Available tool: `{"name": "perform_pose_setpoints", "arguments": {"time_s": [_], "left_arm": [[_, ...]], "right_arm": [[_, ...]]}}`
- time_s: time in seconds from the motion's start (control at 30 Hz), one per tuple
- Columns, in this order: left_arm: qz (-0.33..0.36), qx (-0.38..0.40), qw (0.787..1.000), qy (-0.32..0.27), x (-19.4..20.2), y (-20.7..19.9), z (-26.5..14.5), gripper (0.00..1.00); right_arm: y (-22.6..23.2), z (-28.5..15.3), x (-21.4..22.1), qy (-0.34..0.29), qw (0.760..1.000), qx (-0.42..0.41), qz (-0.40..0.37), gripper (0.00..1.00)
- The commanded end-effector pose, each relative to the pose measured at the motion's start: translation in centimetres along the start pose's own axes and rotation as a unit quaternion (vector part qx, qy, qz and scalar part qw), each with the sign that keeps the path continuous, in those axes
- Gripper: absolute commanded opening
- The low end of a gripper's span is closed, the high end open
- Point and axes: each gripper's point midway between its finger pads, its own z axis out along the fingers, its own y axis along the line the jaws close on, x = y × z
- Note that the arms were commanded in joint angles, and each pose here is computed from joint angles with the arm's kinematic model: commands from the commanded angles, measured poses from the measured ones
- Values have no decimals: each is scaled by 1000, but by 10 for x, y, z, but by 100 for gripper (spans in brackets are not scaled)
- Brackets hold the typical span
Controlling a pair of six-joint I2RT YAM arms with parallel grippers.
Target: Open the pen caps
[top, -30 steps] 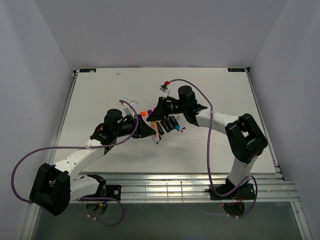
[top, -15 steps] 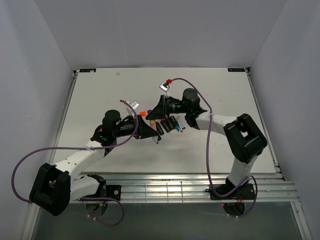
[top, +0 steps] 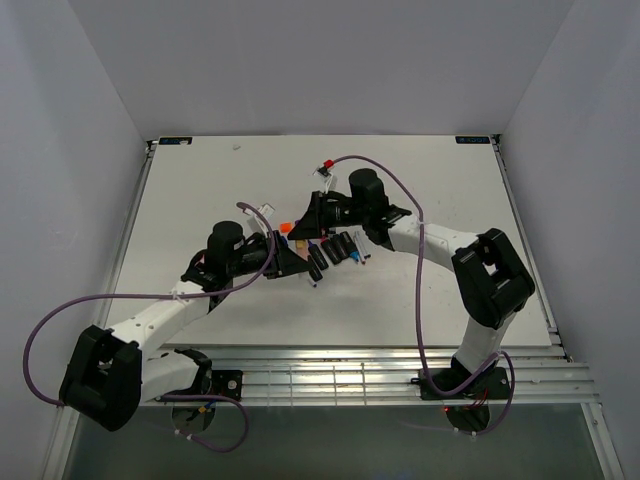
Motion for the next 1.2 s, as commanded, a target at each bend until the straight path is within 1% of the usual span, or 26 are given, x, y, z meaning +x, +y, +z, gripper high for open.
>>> {"name": "perform_pose_setpoints", "arguments": {"time_s": [0.0, 0.03, 0.07, 0.1, 0.13, 0.17, 0.2, 0.23, 0.3, 0.37, 0.4, 0.43, 0.47, 0.5, 0.57, 0.63, 0.67, 0.73, 0.8, 0.9, 1.0, 1.03, 1.07, 1.1, 1.13, 1.17], "left_arm": [[4, -78, 997, -10, -5, 19, -5, 0], [6, -114, 993, -29, -13, 30, -7, 0], [0, -137, 990, -27, -11, 39, -9, 0], [-3, -155, 988, -24, -9, 45, -11, 0], [-2, -174, 984, -34, -11, 52, -13, 0], [-9, -186, 982, -40, -9, 55, -16, 0], [-13, -197, 979, -47, -10, 58, -18, 0], [-16, -214, 975, -56, -10, 65, -20, 0], [-27, -224, 972, -63, -9, 67, -22, 0], [-31, -236, 969, -69, -8, 70, -23, 0], [-35, -239, 968, -73, -8, 70, -23, 0], [-35, -242, 967, -71, -7, 70, -22, 0], [-34, -247, 966, -76, -8, 70, -22, 0], [-37, -250, 964, -77, -8, 71, -22, 0], [-40, -259, 962, -75, -6, 72, -22, 0], [-41, -266, 959, -87, -8, 71, -23, 0], [-42, -269, 958, -90, -8, 71, -23, 0], [-43, -288, 952, -96, -9, 72, -25, 0], [-40, -320, 940, -112, -13, 78, -32, 0], [-34, -334, 935, -116, -13, 78, -36, 0], [-18, -313, 943, -112, -15, 70, -33, 0], [-16, -290, 952, -96, -8, 64, -29, 0], [3, -260, 960, -104, -14, 54, -24, 0], [11, -226, 969, -98, -12, 42, -21, 0], [17, -201, 975, -93, -11, 33, -19, 0], [26, -154, 984, -82, -7, 18, -14, 0]], "right_arm": [[-41, -15, -21, -30, 986, 159, -32, 8], [-45, -17, -34, -47, 980, 189, -43, 8], [-49, -17, -35, -46, 976, 204, -53, 8], [-56, -20, -30, -34, 972, 229, -42, 8], [-62, -21, -34, -40, 966, 253, -46, 8], [-59, -16, -42, -40, 963, 260, -59, 8], [-64, -16, -37, -28, 958, 281, -54, 8], [-67, -15, -42, -35, 951, 302, -61, 8], [-63, -2, -45, -27, 949, 307, -71, 8], [-73, 9, -41, -16, 943, 325, -69, 8], [-63, 15, -54, -26, 942, 325, -82, 8], [-69, 16, -54, -24, 933, 348, -83, 8], [-76, 24, -49, -14, 932, 352, -82, 8], [-69, 30, -57, -21, 934, 346, -85, 8], [-80, 37, -56, -20, 928, 364, -75, 8], [-78, 42, -66, -34, 923, 374, -82, 8], [-87, 46, -60, -22, 920, 383, -77, 8], [-85, 50, -73, -36, 915, 393, -87, 8], [-95, 57, -66, -21, 911, 403, -85, 8], [-99, 63, -66, -21, 910, 405, -87, 8], [-98, 67, -61, -9, 918, 383, -101, 8], [-88, 75, -60, -3, 934, 342, -106, 8], [-87, 72, -51, 6, 939, 327, -104, 8], [-83, 73, -49, 12, 946, 306, -109, 8], [-72, 75, -48, 21, 959, 259, -111, 8], [-71, 69, -39, 33, 964, 241, -108, 8]]}}
